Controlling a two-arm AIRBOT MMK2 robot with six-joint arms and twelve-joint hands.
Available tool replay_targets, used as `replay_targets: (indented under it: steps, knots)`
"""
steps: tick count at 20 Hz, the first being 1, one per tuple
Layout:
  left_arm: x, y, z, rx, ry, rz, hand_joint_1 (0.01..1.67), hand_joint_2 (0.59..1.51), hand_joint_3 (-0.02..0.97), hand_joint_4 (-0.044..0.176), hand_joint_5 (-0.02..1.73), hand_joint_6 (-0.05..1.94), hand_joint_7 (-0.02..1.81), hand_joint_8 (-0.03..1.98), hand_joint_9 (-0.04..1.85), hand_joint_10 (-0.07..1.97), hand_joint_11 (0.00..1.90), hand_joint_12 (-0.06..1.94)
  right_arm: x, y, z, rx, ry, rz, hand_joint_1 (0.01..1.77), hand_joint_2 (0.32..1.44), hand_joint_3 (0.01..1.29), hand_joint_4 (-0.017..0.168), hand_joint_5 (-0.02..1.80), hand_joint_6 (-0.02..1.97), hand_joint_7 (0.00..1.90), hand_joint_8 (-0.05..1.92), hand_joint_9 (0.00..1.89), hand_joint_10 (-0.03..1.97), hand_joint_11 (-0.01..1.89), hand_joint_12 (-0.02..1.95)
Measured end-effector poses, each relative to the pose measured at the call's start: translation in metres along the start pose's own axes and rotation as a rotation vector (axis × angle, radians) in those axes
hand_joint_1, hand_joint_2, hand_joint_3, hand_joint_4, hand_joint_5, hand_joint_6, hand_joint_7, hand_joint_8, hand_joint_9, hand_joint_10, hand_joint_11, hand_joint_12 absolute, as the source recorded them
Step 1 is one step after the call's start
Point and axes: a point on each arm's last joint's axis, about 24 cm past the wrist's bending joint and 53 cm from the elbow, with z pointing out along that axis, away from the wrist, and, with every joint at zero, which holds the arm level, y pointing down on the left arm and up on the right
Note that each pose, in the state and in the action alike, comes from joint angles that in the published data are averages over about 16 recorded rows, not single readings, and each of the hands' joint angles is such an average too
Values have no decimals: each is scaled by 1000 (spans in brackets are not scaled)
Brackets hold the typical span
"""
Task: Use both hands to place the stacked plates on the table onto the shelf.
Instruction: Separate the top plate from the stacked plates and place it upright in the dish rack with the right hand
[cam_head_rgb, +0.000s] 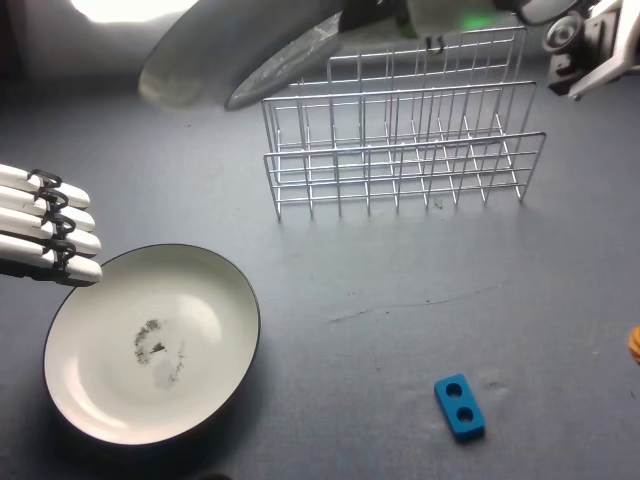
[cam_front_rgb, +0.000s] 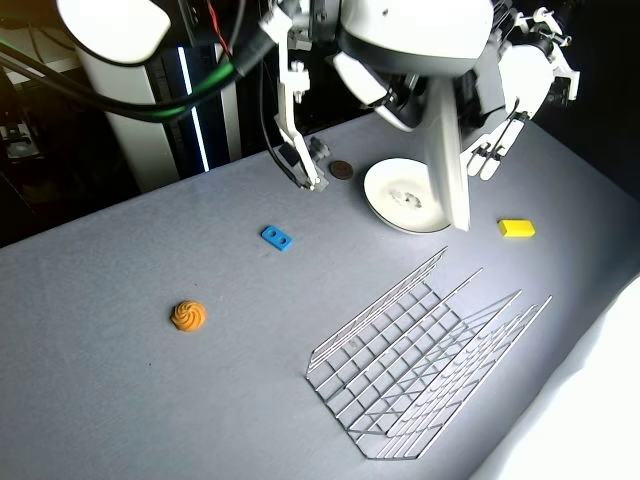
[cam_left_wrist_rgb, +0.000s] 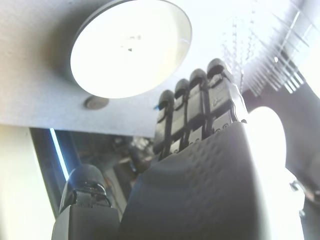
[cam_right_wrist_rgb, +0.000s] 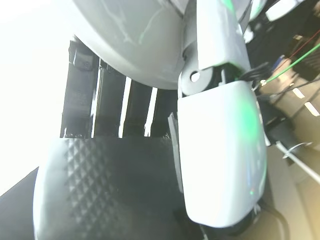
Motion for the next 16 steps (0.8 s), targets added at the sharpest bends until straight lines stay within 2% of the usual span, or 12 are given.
replay_targets:
  steps: [7,16]
  knots:
    - [2,-2,0,-1,0,-16,13,1068,18,1,130,18,102,19,64,12,29,7,-29,-23,-1,54,-19,192,1348,925,12,-3,1043,798,1194,573,1101,903,876,1015]
    - [13,-2,8,-21,31,-34,13,1072,17,2,139,18,112,19,71,12,33,21,-60,-72,1,167,-70,404,1348,927,12,-7,1051,754,1198,603,1141,695,840,1088]
